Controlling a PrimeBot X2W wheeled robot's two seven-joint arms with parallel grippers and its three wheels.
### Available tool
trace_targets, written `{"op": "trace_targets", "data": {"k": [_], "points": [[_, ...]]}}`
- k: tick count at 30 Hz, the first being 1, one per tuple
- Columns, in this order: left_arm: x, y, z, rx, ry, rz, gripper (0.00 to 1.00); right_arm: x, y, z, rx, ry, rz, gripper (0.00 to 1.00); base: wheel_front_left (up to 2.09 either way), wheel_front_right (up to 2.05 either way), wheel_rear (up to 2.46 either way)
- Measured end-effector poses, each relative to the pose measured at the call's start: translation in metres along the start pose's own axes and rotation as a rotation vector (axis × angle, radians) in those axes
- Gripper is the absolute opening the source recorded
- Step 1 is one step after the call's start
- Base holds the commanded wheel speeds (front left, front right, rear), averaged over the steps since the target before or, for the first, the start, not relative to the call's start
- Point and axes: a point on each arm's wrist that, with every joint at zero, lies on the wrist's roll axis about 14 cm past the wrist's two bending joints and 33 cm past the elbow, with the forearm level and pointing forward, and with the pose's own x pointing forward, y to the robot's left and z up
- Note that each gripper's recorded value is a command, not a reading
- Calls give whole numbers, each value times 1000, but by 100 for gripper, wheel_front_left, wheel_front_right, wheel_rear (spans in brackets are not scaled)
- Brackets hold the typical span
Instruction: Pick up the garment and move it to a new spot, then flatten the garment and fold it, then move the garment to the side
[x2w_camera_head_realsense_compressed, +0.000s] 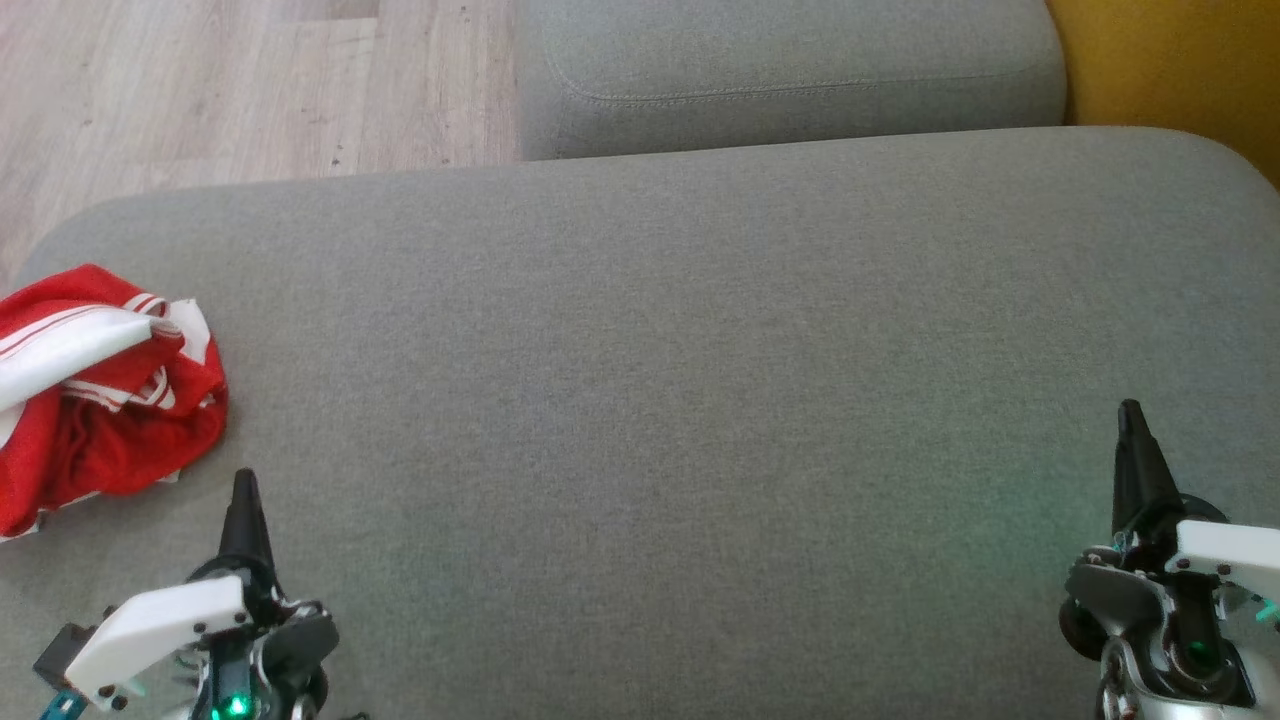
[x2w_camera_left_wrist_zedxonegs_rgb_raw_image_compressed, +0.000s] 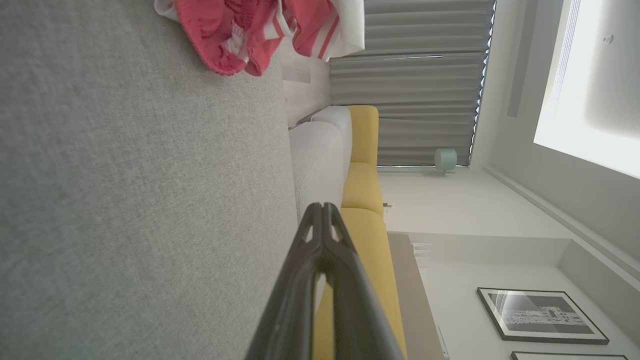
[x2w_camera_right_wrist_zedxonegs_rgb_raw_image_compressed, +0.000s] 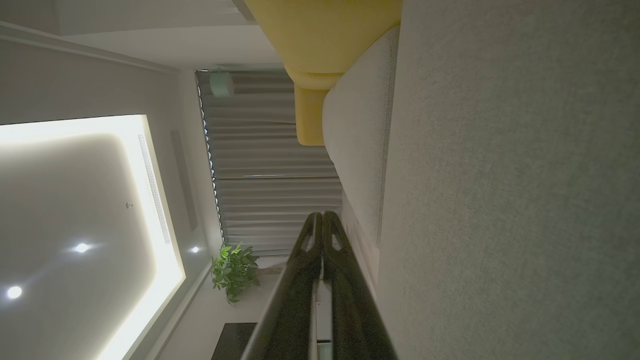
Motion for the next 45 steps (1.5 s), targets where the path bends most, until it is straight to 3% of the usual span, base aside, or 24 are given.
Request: {"op": "trace_targets", "data": {"k": [8,9,16,25,45], "points": [[0,0,0,0,0,0,0,0,0,0,0,0,0,0,0,0,0],[0,2,0,0,1,6,100,0,-2,0,1,0,-7,100,0,0,0],[-20,45,-2,-11,-5,133,100,-17,-42,-1,12,-4,-126,100,0,0,0],[-18,44,0,43,-11,133,100,-14,-39,-8,-24,9,-120,100,0,0,0],[-3,39,-4,344,18,130,100,10,-30,-23,-283,54,-102,100,0,0,0]]}}
